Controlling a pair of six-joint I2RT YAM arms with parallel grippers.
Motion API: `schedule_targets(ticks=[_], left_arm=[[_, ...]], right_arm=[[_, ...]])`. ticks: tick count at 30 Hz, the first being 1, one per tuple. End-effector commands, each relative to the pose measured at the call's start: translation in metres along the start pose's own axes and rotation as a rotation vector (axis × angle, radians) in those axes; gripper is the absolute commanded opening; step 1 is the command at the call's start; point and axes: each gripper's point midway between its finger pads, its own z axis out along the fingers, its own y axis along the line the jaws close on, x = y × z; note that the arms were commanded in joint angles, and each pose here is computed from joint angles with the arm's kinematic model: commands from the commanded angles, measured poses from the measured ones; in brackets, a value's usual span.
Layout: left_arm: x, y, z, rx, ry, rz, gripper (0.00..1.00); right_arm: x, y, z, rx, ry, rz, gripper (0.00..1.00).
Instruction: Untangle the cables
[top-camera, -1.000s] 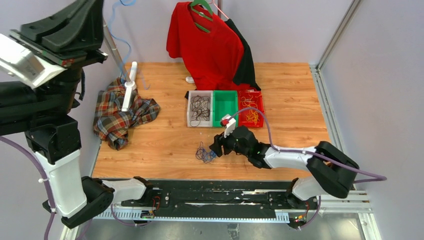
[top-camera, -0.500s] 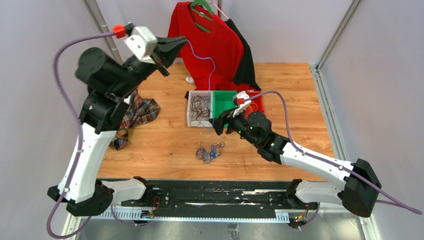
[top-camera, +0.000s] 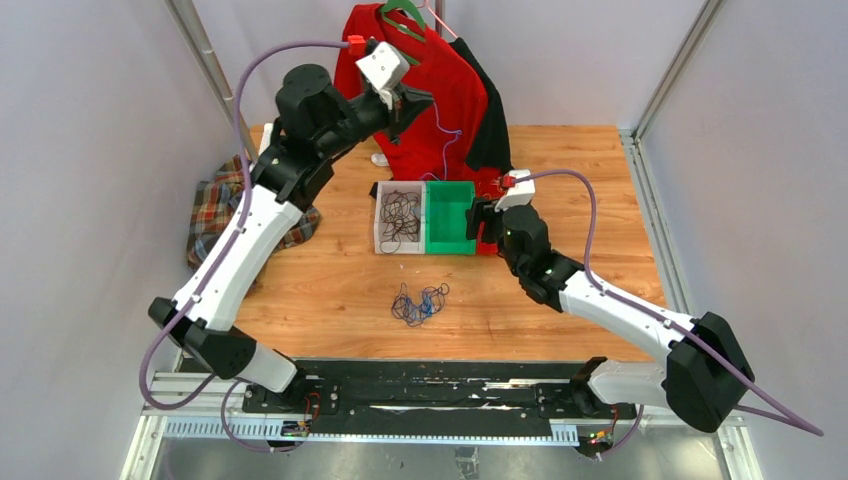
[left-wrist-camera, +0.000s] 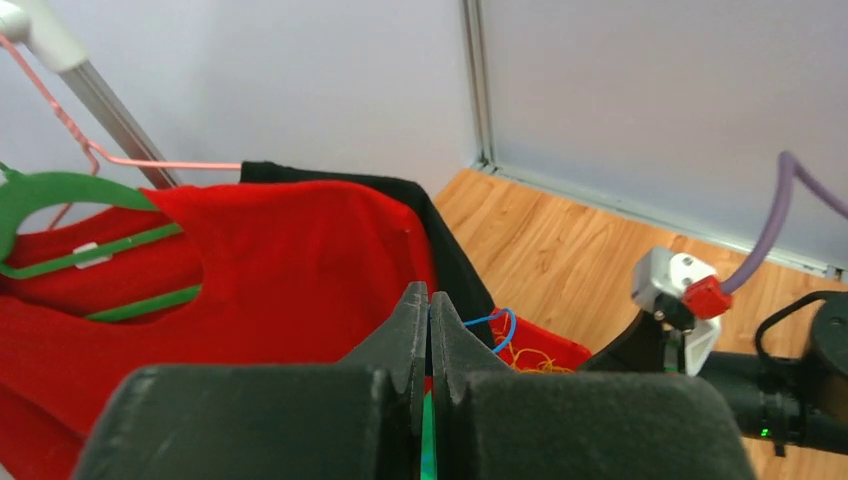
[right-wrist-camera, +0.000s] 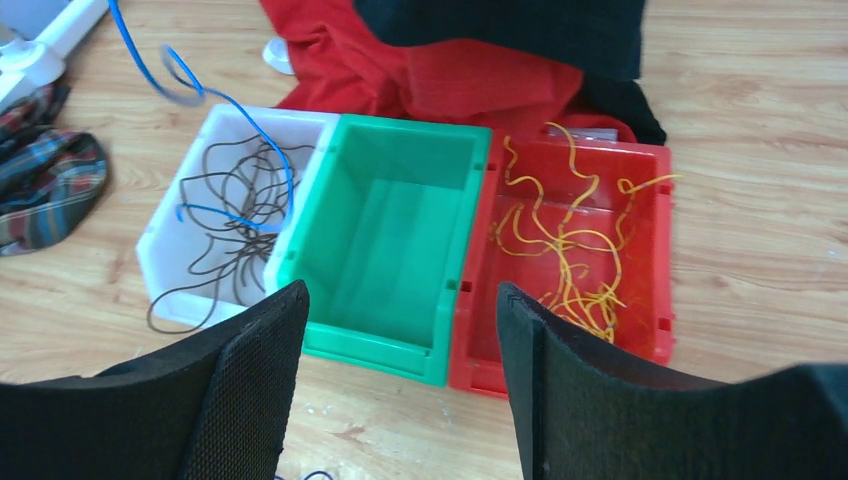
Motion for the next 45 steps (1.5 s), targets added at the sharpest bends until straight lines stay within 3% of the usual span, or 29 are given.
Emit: schedule_targets(ticks=[1,11,21,33,45], left_arm=[[0.003,0.011,0.017,-0.022,-0.022,0.066,0.0],[0.087,0.025,0.042,-0.03,0.119,0.187,0.0],[0.11,0.036,0.06,-0.053,0.178,0.217,0.0],[0.226,-0.019,0.043,0.105,0.518,0.116,0.0],[0.341,-0.029,0.043,0.105,0.828,0.188,0.0]], right_arm=[[0.012,-0.029,0.003,0.097,0.022,-0.016,0.68],[0.032,-0.063,-0.011,0.194,0.055,-0.051,0.68],[0.045,-0.072,-0.021,0.213,0.071,-0.033,0.67],[0.026,-0.083,-0.039,0.253,0.018,-0.019,0.67],[0.026,-0.094,-0.051,0.279,0.005,-0.005,0.67]])
